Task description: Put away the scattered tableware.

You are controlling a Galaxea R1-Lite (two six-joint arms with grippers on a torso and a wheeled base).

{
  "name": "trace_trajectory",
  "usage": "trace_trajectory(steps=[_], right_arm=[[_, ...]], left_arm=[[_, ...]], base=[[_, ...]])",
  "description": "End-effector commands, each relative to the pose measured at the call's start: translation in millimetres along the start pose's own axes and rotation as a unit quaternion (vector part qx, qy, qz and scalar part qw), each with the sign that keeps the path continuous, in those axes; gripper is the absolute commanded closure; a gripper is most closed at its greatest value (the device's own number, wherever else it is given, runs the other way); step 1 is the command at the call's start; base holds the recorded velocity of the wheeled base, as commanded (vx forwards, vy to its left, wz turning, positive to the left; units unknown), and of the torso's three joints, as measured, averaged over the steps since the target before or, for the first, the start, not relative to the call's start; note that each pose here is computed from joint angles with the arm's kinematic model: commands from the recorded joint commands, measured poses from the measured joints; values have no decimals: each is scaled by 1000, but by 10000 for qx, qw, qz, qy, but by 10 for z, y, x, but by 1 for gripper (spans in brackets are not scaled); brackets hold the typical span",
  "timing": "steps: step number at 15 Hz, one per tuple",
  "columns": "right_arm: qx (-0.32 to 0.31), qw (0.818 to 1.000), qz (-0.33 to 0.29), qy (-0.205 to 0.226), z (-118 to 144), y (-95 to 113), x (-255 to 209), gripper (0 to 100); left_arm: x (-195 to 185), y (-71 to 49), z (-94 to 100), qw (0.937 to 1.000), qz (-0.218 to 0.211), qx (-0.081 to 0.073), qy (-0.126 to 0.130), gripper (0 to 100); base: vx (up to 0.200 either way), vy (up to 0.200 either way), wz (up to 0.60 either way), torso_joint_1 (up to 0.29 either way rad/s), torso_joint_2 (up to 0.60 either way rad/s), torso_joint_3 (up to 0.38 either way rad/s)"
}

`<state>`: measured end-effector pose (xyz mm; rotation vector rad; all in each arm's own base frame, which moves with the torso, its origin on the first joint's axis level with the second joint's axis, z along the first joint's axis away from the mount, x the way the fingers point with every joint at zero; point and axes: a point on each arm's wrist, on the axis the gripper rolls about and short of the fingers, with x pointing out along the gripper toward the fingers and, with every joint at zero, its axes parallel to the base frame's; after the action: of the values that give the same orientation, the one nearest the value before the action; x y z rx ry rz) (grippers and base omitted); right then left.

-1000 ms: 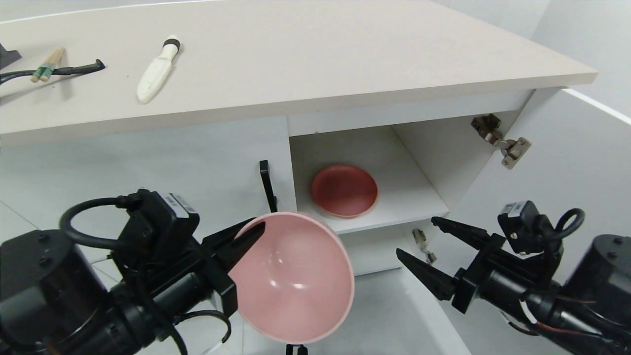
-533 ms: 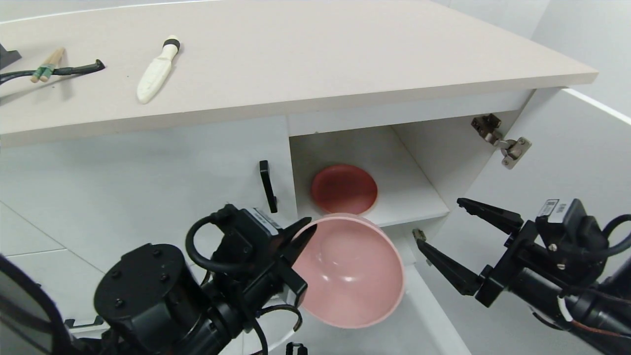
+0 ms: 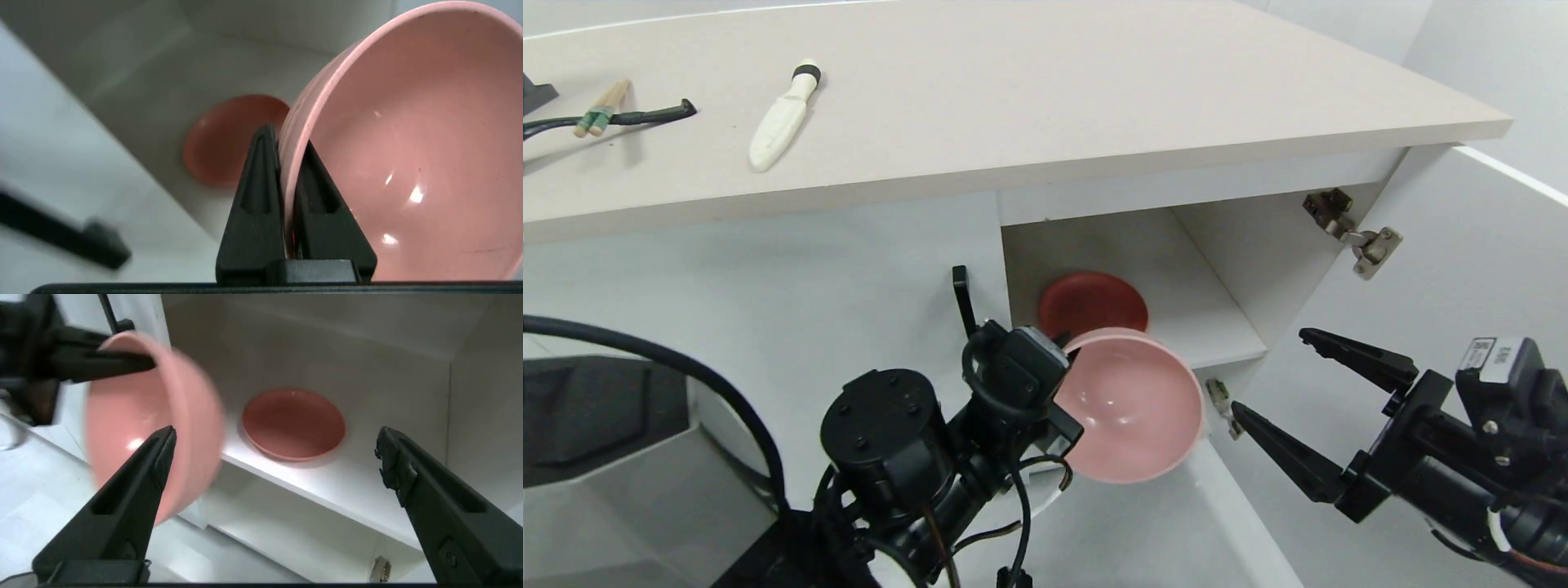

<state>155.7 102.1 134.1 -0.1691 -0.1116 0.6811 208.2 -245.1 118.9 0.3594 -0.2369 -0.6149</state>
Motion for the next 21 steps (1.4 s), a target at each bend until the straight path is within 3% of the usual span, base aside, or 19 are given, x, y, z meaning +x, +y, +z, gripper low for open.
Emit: trace_trajectory(steps=[1,3,9,12,21], right_arm=[[17,10000,53,52,-21,19,5,0],[39,9998,46,178,-76,8,78,0],[45,9973,-554,469,-313,-326,528,0],[42,9969,-534,574,-380,-328,582,0],[-33,9980,-608,182,-238,-375,695,0]], left_arm=[[302,-91,-164,9995,304,35,107,100],[455,-113,-148,9990,438,-56,-54,100],[585,-74,32,9969,614,-174,-453,100],[657,-56,155,9947,700,-258,-713,100],[650,-63,192,9943,691,-276,-765,100]], base=[[0,0,0,0,0,0],[0,0,0,0,0,0],[0,0,0,0,0,0],[0,0,0,0,0,0],[0,0,0,0,0,0]])
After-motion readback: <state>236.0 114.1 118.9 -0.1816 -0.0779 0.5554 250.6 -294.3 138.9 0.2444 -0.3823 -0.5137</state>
